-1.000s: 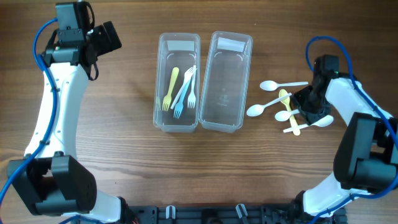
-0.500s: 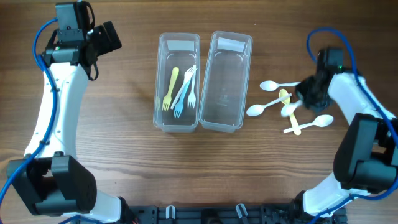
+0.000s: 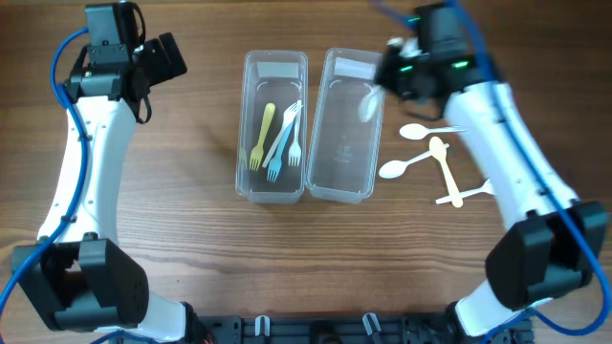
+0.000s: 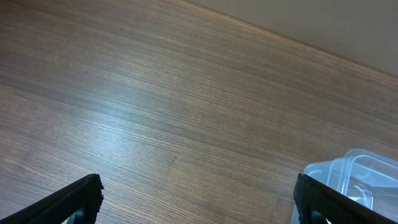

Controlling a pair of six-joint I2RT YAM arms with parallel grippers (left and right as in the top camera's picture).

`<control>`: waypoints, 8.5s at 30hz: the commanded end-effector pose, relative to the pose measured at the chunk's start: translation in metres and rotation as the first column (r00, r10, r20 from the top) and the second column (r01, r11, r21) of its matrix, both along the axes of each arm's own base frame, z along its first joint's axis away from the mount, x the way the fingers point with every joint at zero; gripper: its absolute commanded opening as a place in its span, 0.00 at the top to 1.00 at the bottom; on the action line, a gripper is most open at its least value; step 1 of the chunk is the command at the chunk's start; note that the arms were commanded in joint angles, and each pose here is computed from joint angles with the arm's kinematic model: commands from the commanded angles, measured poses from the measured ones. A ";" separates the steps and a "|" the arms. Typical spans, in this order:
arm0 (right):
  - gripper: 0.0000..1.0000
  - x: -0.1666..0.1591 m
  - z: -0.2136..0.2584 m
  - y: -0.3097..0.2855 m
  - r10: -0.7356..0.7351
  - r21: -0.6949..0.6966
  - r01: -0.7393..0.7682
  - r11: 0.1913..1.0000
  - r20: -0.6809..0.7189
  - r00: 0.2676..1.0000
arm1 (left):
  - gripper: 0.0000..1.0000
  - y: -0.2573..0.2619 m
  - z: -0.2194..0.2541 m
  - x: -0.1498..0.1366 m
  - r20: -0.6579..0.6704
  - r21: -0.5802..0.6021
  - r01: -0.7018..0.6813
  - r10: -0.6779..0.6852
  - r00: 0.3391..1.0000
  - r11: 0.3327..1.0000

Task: Pack container
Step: 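Place the white spoon into the right container with the right gripper, then grasp another white spoon with the right gripper, then drop the white spoon into the right container, then grasp a white spoon from the pile with the right gripper, then place the white spoon into the right container, then grasp the yellow spoon with the right gripper, then carry the yellow spoon into the right container and release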

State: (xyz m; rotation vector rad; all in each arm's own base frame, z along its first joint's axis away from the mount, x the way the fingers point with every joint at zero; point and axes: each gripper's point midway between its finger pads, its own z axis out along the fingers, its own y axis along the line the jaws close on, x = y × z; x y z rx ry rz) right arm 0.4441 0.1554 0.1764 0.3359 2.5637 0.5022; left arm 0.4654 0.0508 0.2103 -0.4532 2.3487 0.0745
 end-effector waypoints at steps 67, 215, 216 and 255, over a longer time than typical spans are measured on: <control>0.56 -0.157 -0.181 -0.227 -0.724 -0.352 0.671 0.653 -0.549 0.417 | 0.00 0.003 0.013 0.001 0.034 -0.006 -0.019 0.019 0.999 1.000; 0.36 -0.070 -0.021 -0.147 0.222 -0.386 -0.352 0.853 -0.343 0.913 | 0.00 0.003 0.013 0.001 0.034 -0.006 -0.019 0.019 0.999 1.000; 0.41 -0.075 -0.031 -0.150 0.239 -0.375 -0.377 0.847 -0.365 0.900 | 0.00 0.003 0.013 0.001 0.034 -0.006 -0.019 0.019 0.999 1.000; 0.96 -0.022 0.010 -0.121 0.277 -0.159 -0.263 0.952 0.070 0.958 | 0.00 0.003 0.013 0.001 0.034 -0.006 -0.019 0.019 0.999 1.000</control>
